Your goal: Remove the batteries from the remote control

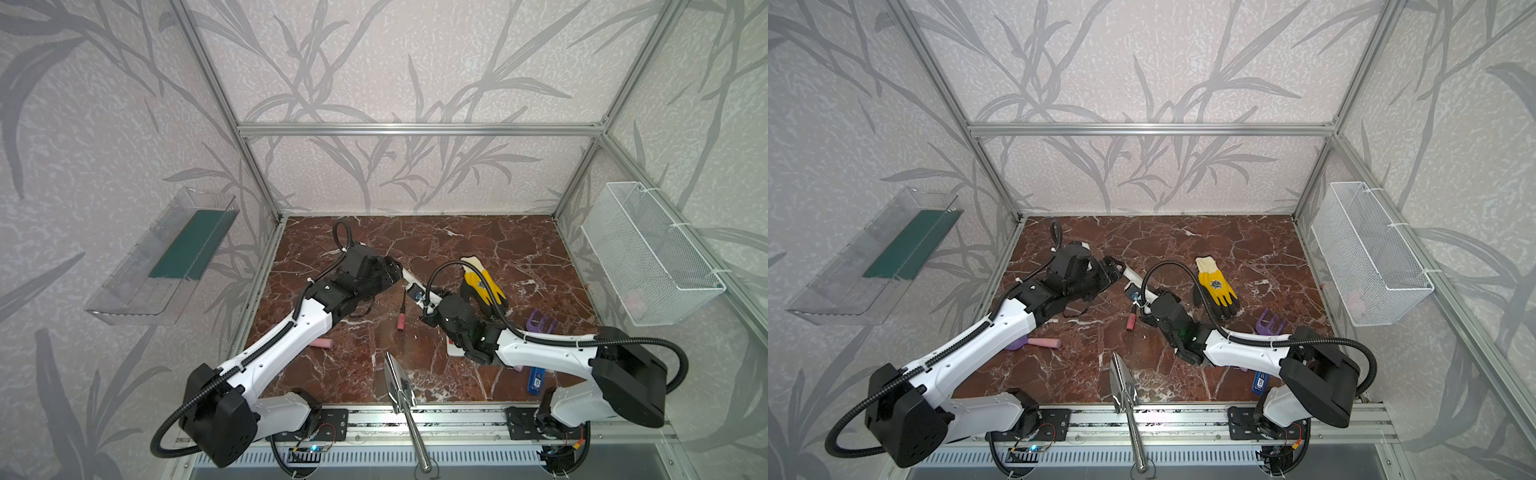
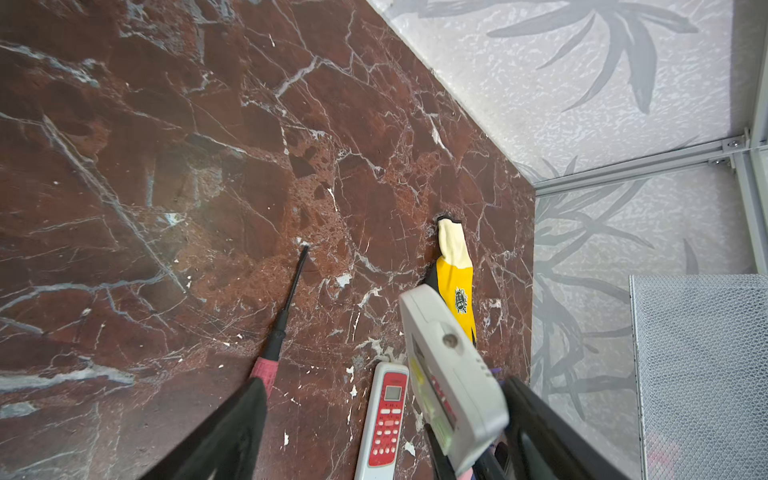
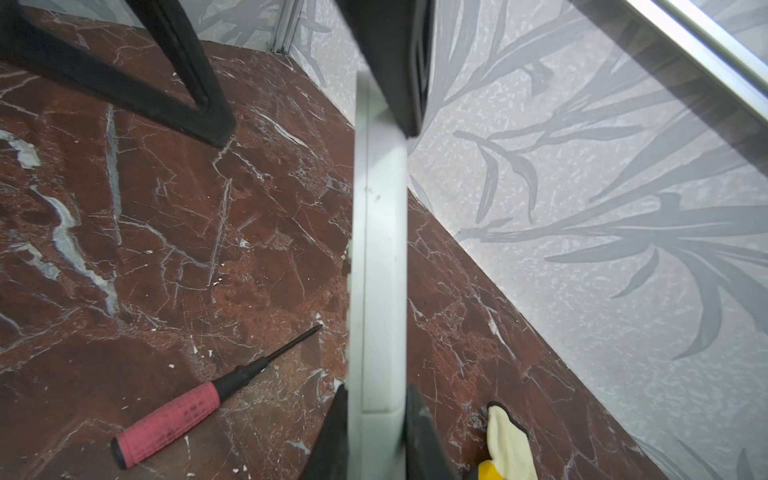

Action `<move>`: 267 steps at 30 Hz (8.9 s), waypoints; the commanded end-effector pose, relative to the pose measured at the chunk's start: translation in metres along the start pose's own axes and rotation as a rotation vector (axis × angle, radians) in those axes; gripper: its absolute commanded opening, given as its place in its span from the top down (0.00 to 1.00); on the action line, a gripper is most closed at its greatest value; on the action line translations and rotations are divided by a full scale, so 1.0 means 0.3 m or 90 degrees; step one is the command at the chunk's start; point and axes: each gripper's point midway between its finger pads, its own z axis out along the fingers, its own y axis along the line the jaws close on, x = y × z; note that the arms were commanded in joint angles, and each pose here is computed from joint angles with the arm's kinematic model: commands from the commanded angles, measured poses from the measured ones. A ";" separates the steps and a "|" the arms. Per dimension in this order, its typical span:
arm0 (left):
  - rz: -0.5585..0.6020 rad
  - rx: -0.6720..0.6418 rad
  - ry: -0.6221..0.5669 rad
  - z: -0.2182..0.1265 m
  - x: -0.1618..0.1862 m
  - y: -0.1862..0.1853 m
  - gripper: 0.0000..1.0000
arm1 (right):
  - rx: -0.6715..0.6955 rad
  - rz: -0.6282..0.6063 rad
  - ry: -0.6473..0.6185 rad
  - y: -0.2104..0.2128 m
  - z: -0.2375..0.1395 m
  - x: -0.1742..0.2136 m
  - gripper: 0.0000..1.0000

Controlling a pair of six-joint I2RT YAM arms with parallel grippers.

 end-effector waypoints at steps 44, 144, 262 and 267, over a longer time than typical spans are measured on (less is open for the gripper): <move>0.033 0.192 -0.159 0.011 -0.105 -0.007 1.00 | -0.214 0.449 0.108 -0.001 -0.086 0.038 0.01; -0.125 0.669 -0.193 -0.266 -0.144 -0.257 1.00 | -0.595 0.856 -0.081 -0.124 0.015 -0.314 0.60; -0.154 0.612 -0.188 -0.213 -0.179 -0.181 1.00 | -0.528 0.776 -0.010 -0.176 -0.020 -0.339 0.63; -0.144 0.590 -0.191 -0.206 -0.177 -0.171 1.00 | -0.495 0.761 0.011 -0.175 -0.016 -0.319 0.69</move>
